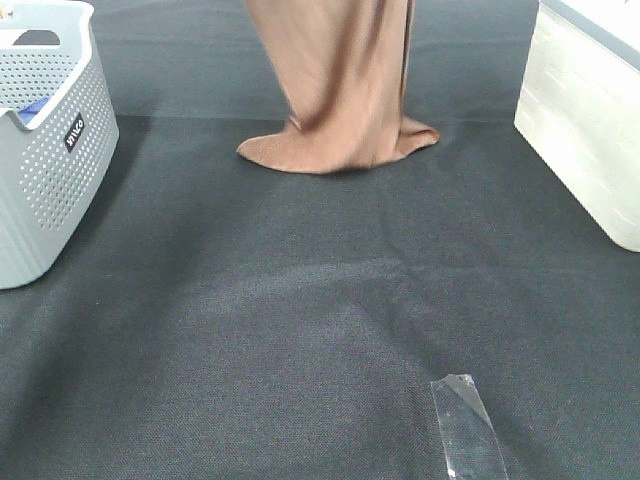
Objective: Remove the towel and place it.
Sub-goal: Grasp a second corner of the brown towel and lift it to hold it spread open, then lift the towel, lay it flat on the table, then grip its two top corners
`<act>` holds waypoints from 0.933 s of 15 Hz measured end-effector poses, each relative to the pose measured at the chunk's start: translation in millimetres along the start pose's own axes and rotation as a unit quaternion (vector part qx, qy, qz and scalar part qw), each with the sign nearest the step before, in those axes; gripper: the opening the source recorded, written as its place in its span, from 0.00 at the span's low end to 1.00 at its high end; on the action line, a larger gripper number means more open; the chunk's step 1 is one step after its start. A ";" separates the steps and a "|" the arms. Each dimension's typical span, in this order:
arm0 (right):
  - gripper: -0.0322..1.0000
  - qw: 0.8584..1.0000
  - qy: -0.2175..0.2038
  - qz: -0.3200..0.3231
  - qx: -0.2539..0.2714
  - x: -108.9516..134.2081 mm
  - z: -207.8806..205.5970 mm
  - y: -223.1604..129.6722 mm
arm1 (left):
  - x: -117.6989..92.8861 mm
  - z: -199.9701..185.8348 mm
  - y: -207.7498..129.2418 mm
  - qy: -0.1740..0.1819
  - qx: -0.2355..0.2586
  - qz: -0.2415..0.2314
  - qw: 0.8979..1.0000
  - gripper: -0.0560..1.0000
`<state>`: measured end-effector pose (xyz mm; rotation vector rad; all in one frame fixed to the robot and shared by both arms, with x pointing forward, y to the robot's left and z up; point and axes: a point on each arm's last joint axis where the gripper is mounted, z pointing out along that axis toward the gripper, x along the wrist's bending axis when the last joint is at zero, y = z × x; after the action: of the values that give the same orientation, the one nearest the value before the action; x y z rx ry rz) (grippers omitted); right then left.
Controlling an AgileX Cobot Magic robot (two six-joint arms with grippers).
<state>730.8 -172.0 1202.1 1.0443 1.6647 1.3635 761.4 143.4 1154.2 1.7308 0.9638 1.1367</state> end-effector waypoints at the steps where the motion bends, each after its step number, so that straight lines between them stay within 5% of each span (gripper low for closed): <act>1: 0.04 0.999 -0.001 0.008 0.050 -0.1 -0.4 -9.1 | -1.9 -7.7 -0.4 -0.017 0.041 -0.009 0.999 0.05; 2: 0.04 0.987 -0.014 0.017 0.156 -1.7 -6.3 -26.5 | -1.1 -30.1 6.9 -0.046 0.098 -0.027 0.994 0.05; 5: 0.04 0.970 -0.008 0.031 0.242 2.5 -31.5 -23.9 | -4.6 -58.6 15.1 -0.094 0.161 -0.051 0.981 0.05; 10: 0.04 0.959 -0.005 0.034 0.282 6.3 -57.4 -12.9 | -12.1 -70.6 14.1 -0.139 0.198 -0.084 0.967 0.05; 14: 0.04 0.946 0.007 0.048 0.319 16.1 -99.0 -14.6 | -14.5 -120.2 15.2 -0.173 0.246 -0.100 0.949 0.05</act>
<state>632.7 -197.4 1203.7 1.4876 2.1556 0.8894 646.1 151.9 1193.1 2.0741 1.2318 0.4552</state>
